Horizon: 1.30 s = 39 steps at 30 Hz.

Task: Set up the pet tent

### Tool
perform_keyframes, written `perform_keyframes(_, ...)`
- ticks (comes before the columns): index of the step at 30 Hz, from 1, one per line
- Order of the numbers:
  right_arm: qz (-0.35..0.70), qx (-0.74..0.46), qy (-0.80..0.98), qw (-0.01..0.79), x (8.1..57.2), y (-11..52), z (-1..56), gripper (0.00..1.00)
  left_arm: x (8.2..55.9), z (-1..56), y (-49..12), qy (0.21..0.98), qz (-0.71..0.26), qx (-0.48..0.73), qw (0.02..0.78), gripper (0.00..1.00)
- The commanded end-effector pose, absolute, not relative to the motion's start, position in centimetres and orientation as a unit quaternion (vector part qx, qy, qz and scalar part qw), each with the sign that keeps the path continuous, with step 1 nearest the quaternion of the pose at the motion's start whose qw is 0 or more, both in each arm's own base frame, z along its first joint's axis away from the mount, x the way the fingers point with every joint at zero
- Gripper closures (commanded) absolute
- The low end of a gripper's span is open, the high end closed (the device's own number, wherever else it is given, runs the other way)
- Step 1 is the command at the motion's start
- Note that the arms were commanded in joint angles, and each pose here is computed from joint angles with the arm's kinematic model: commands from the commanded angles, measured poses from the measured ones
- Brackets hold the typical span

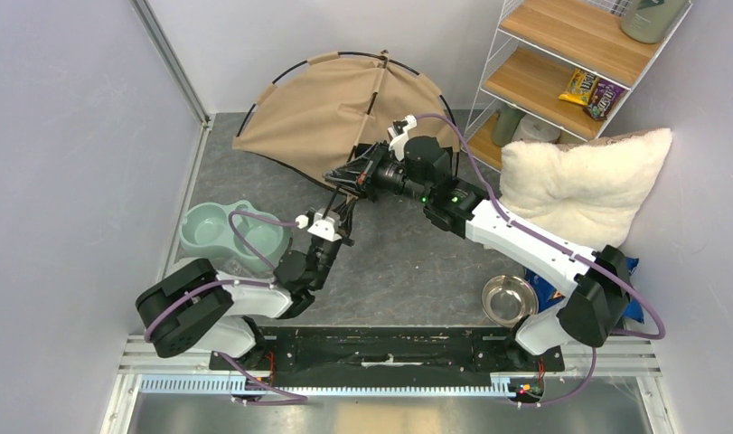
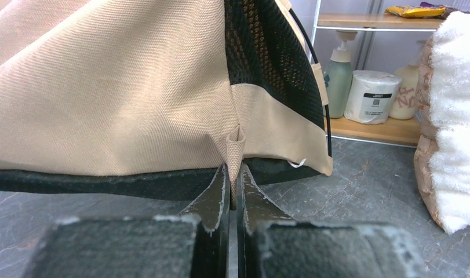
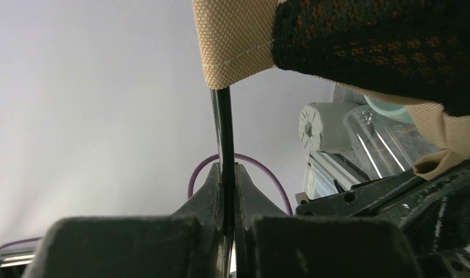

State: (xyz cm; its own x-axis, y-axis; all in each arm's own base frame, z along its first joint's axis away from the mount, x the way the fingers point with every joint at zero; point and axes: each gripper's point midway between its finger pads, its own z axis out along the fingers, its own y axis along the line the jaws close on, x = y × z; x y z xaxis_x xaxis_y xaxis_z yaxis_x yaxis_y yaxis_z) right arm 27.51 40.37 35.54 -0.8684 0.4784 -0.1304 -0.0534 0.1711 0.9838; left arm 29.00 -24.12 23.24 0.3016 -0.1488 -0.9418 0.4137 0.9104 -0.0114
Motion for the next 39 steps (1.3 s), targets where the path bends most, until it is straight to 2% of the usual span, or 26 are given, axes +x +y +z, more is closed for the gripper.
perform_keyframes(1, 0.597, 0.127, 0.755, 0.238, 27.4, 39.3, 33.5, 1.00, 27.7, 25.9, -22.9, 0.531, -0.214, 0.081, 0.816, 0.98)
perform_keyframes(13, 0.529, 0.108, 0.756, 0.370, 30.1, 36.1, 31.9, 1.00, 25.5, 25.4, -22.3, 0.602, -0.263, 0.090, 0.749, 0.98)
perform_keyframes(22, 0.524, 0.109, 0.712, 0.455, 32.3, 35.2, 34.1, 1.00, 23.9, 25.0, -22.2, 0.625, -0.285, 0.112, 0.718, 0.98)
perform_keyframes(27, 0.511, 0.105, 0.705, 0.481, 33.3, 35.2, 34.3, 1.00, 23.3, 24.5, -22.0, 0.625, -0.288, 0.121, 0.716, 0.98)
perform_keyframes(39, 0.460, 0.115, 0.733, 0.487, 35.3, 35.6, 30.2, 1.00, 23.0, 24.5, -22.6, 0.625, -0.294, 0.141, 0.709, 0.98)
